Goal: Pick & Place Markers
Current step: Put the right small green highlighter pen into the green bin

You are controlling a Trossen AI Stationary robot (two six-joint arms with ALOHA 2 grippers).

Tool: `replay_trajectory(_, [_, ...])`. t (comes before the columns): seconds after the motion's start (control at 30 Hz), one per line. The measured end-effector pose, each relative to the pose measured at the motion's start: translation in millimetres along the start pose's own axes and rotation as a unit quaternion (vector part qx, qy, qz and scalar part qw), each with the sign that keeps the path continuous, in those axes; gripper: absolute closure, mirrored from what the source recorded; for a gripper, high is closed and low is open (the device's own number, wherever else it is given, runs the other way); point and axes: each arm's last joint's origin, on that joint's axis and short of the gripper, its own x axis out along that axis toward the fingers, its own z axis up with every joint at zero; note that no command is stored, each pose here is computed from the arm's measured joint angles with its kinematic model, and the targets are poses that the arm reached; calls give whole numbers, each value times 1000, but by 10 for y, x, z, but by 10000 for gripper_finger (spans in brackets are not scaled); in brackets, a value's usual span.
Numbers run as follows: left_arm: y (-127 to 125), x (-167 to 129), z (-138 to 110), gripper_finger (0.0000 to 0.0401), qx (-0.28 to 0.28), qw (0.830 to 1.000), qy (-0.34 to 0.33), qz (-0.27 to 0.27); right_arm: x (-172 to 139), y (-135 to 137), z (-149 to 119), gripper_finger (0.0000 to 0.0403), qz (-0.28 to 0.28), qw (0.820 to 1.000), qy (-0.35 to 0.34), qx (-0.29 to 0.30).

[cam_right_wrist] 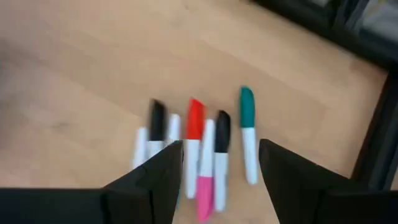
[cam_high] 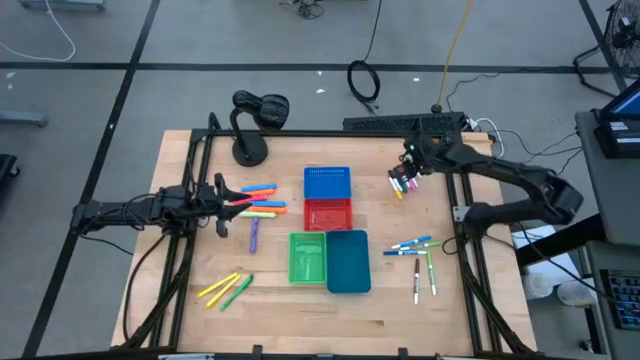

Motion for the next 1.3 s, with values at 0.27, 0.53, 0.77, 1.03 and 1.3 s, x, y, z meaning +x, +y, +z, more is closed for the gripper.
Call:
replay_trajectory(0.27, [0,0,-1,286,0,1000,0,0,281,-247,55,196,-26,998,59,19])
replay_trajectory(0.53, [0,0,-1,286,0,1000,0,0,312,-267,56,197,-28,997,65,7])
replay_trajectory(0.77, [1,0,-1,286,0,1000,0,0,373,-271,12,196,-25,998,53,-5])
replay_trajectory(1.03, [0,0,-1,286,0,1000,0,0,488,-278,-106,198,-22,999,37,-2])
replay_trajectory(1.3, [0,0,-1,286,0,1000,1,0,566,-291,-194,202,-20,1000,23,2])
